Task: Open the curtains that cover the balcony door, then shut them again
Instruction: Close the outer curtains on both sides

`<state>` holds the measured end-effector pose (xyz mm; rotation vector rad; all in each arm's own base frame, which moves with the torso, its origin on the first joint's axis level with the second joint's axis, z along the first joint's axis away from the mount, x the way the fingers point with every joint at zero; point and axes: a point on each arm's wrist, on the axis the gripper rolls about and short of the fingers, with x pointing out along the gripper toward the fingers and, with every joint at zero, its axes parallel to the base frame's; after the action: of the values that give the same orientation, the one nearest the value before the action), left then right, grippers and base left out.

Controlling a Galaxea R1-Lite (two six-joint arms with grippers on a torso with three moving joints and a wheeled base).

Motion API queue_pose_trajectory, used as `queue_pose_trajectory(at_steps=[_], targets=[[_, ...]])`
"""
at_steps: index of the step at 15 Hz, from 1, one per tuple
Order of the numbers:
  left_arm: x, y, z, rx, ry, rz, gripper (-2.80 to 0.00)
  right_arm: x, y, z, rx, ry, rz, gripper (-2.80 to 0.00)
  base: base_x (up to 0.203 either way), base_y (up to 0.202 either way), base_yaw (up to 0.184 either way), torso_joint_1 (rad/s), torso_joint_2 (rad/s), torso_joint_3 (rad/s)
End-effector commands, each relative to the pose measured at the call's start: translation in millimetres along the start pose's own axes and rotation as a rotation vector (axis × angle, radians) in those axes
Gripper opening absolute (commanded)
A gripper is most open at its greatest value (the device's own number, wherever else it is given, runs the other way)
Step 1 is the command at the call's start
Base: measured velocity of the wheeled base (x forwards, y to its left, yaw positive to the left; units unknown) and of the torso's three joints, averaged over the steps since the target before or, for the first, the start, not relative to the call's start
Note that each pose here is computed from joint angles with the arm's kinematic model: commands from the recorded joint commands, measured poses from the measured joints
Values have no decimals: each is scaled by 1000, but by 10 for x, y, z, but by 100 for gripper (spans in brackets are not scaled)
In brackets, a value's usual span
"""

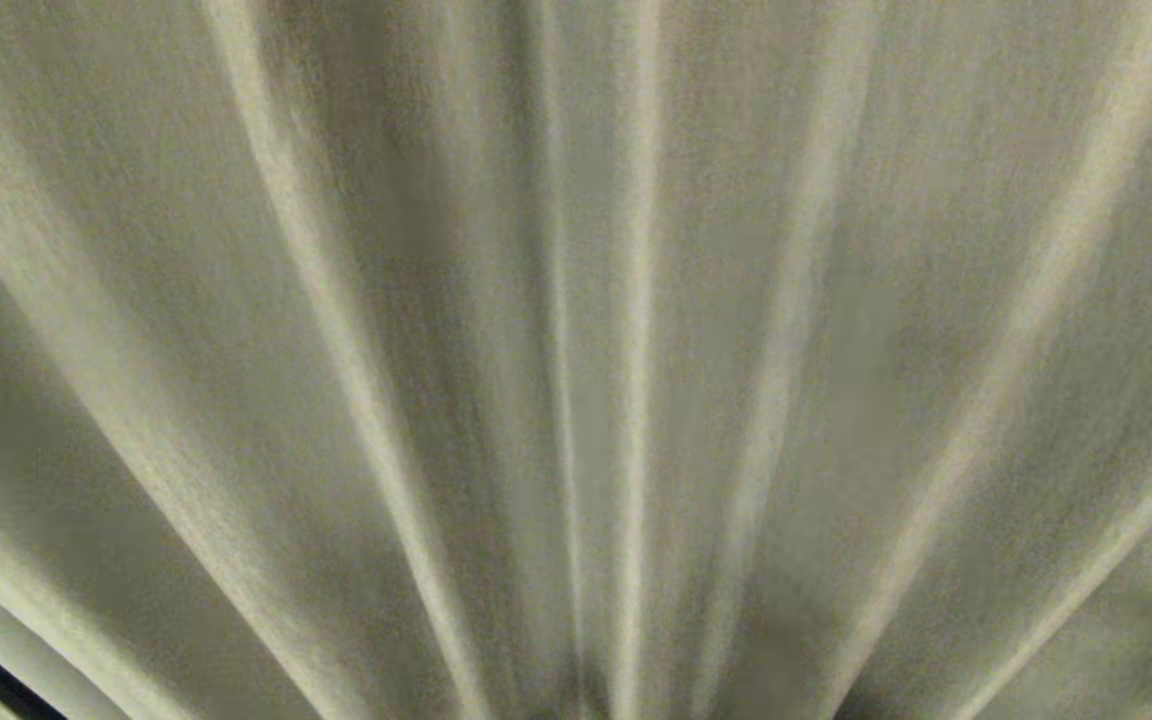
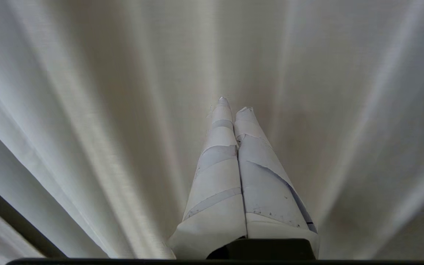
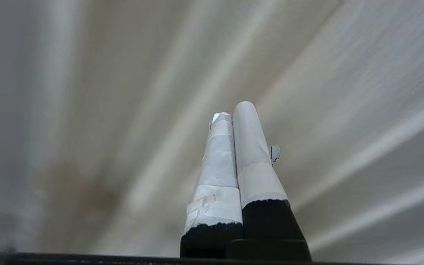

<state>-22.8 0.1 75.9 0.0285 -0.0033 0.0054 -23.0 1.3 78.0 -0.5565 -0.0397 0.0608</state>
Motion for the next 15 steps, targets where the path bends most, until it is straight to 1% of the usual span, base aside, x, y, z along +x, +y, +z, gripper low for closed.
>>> queue_pose_trajectory(at_steps=[1,3,4,5,6,7,9,10,15], targets=[[0,0,1,1,-1,1,-280,1,-6,1,36,7,-16,-280,0,0,0,0,0,0],[0,-1,1,1,-1,-2,-280,0,-23,15,249,1,-55,-280,0,0,0,0,0,0],[0,0,1,1,-1,1,-280,0,-25,16,373,-3,-61,-280,0,0,0,0,0,0],[0,-1,1,1,-1,-2,-280,0,-14,-3,486,15,-59,-280,0,0,0,0,0,0],[0,-1,1,1,-1,-2,-280,0,-6,-20,562,34,-61,-280,0,0,0,0,0,0],[0,0,1,1,-1,1,-280,-1,-5,-25,569,40,-70,-280,0,0,0,0,0,0],[0,0,1,1,-1,1,-280,0,2,-35,489,49,-63,-280,0,0,0,0,0,0],[0,0,1,1,-1,1,-280,-1,1,-32,465,49,-61,-280,0,0,0,0,0,0],[0,0,1,1,-1,1,-280,0,0,-32,469,50,-61,-280,0,0,0,0,0,0]])
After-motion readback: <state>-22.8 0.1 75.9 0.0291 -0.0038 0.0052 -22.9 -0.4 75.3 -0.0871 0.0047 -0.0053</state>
